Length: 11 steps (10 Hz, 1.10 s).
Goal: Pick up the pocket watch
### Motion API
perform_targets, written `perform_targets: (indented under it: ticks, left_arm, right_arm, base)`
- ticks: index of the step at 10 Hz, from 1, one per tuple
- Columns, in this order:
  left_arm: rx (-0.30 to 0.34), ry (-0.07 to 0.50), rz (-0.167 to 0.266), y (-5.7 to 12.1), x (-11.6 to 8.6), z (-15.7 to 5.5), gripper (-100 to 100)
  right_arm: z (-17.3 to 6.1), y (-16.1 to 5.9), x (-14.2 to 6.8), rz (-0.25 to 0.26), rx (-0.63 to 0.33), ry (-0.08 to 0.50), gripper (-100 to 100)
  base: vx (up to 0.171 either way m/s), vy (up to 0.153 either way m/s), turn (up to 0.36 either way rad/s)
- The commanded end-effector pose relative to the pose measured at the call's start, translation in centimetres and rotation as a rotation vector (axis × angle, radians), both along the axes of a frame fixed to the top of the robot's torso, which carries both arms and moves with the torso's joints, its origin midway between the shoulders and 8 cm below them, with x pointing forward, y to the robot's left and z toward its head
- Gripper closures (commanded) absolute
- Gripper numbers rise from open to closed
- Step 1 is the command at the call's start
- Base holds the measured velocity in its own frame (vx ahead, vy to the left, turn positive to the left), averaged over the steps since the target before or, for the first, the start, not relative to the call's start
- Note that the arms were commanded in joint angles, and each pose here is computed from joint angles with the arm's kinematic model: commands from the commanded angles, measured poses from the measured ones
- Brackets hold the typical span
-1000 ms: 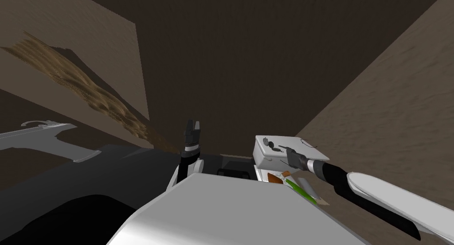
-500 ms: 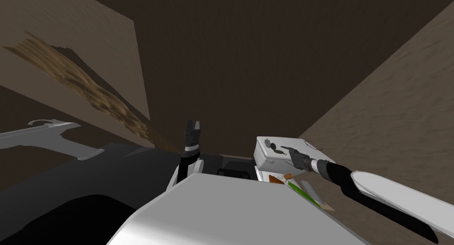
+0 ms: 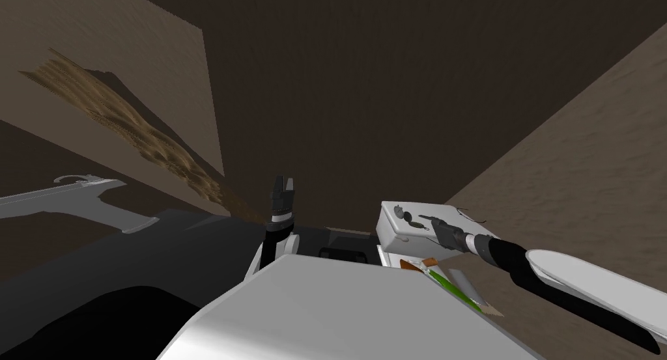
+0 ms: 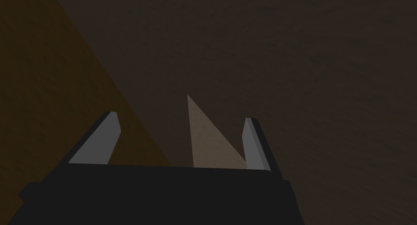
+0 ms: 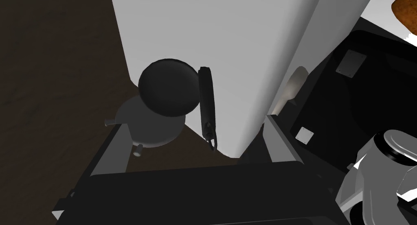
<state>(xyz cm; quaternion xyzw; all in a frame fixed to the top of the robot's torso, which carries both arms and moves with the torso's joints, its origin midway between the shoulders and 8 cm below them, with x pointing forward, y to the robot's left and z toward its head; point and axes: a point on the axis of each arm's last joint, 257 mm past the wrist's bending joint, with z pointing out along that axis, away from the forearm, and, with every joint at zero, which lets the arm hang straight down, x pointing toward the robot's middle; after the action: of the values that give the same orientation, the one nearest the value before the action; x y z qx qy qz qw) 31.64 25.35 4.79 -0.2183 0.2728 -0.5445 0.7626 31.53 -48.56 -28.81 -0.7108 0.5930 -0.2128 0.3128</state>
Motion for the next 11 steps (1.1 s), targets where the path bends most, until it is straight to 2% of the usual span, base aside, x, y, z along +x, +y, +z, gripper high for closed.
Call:
perform_targets:
  ticks: [1, 2, 3, 4, 6, 7, 8, 9, 10, 11]
  left_arm:
    - [0.000, 0.000, 0.000, 0.0, 0.0, 0.0, 0]
    - [0.000, 0.000, 0.000, 0.0, 0.0, 0.0, 0]
    - [0.000, 0.000, 0.000, 0.0, 0.0, 0.0, 0]
    - [0.000, 0.000, 0.000, 0.0, 0.0, 0.0, 0]
    - [0.000, 0.000, 0.000, 0.0, 0.0, 0.0, 0]
    - [0.000, 0.000, 0.000, 0.0, 0.0, 0.0, 0]
    - [0.000, 0.000, 0.000, 0.0, 0.0, 0.0, 0]
    - [0.000, 0.000, 0.000, 0.0, 0.0, 0.0, 0]
    - [0.000, 0.000, 0.000, 0.0, 0.0, 0.0, 0]
    - [0.000, 0.000, 0.000, 0.0, 0.0, 0.0, 0]
  right_arm:
    - [0.3, -1.0, 0.5, 0.008, -0.007, -0.010, -100]
    - [-0.2, -2.0, 0.0, -0.004, -0.014, 0.008, -100]
    - [0.4, -2.7, 0.7, -0.006, -0.011, -0.015, -100]
    - [-0.3, -3.7, -0.2, -0.009, -0.022, 0.012, -100]
    - [0.0, -4.7, 0.1, -0.010, -0.018, -0.001, -100]
    - [-0.5, -5.7, -0.6, -0.022, -0.025, 0.017, -100]
    - [0.0, -6.0, 0.0, -0.016, -0.015, -0.007, -100]
    - [-0.5, -6.7, -0.8, -0.019, -0.020, 0.014, -100]
    - [0.0, -7.0, -0.2, -0.015, -0.007, -0.013, -100]
    - [-0.6, -7.8, -1.1, -0.019, -0.010, 0.010, -100]
  base:
    - [0.009, 0.045, 0.032]
    - [0.010, 0.051, 0.022]
    - [0.009, 0.072, 0.038]
    - [0.005, 0.064, 0.015]
    - [0.000, 0.043, 0.013]
    - [0.006, 0.060, 0.018]
    - [0.014, 0.073, 0.034]
    - [0.016, 0.071, 0.017]
    - [0.010, 0.085, 0.032]
    - [0.005, 0.068, 0.018]
